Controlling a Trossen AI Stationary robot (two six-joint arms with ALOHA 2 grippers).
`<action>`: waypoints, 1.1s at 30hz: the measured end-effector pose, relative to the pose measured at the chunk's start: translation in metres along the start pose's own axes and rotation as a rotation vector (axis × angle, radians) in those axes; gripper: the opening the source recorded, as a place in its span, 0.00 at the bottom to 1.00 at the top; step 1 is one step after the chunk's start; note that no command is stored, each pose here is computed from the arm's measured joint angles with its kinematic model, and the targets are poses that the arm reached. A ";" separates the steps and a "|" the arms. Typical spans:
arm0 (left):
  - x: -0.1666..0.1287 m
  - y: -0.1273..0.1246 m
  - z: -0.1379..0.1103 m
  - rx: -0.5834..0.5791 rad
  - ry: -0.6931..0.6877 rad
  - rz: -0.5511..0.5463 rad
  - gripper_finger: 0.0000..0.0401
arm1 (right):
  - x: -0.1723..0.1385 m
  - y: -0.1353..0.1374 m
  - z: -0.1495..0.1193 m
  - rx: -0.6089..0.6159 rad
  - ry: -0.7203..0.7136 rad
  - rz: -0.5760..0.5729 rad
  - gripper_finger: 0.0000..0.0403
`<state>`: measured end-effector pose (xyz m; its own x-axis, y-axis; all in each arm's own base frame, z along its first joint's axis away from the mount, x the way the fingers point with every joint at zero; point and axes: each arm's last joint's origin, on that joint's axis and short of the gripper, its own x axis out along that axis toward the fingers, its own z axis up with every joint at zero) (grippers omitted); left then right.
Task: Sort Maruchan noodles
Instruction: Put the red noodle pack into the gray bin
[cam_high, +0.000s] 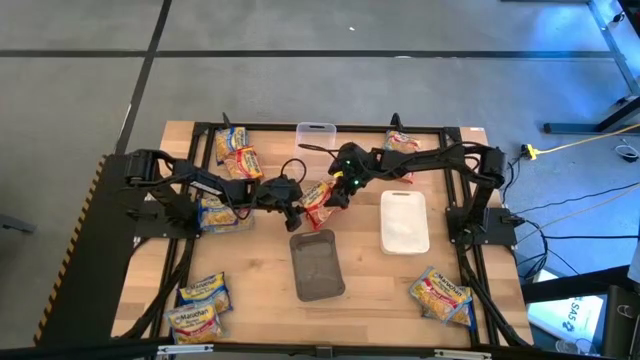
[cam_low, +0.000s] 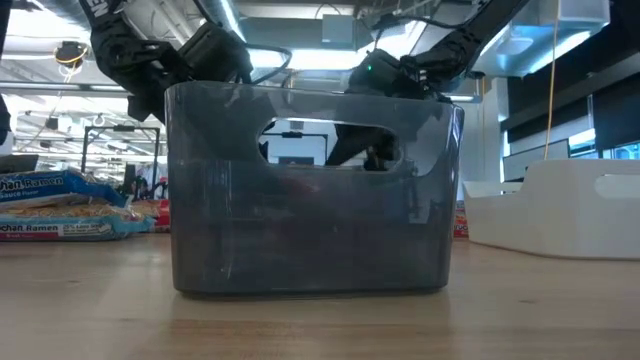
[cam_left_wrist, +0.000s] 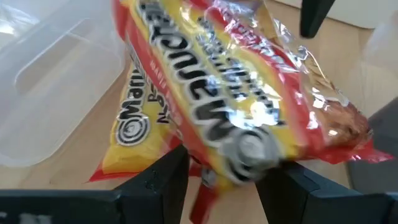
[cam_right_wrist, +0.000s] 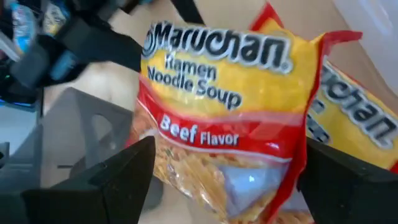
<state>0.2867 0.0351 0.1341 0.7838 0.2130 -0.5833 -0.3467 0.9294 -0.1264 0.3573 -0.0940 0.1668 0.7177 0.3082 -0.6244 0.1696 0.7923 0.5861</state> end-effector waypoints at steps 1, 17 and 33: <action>0.000 0.000 0.001 -0.001 -0.006 -0.003 0.41 | -0.001 0.002 0.002 -0.008 -0.006 0.005 0.82; 0.000 -0.005 0.018 0.005 -0.084 -0.003 0.41 | -0.003 0.019 0.013 -0.129 0.019 0.171 0.68; 0.000 -0.005 0.016 0.009 -0.059 0.000 0.41 | -0.045 0.046 0.004 -0.213 0.071 -0.001 0.48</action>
<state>0.2965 0.0354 0.1472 0.8130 0.2303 -0.5347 -0.3421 0.9321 -0.1188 0.3354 -0.0734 0.2233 0.6672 0.3376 -0.6640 0.0185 0.8836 0.4678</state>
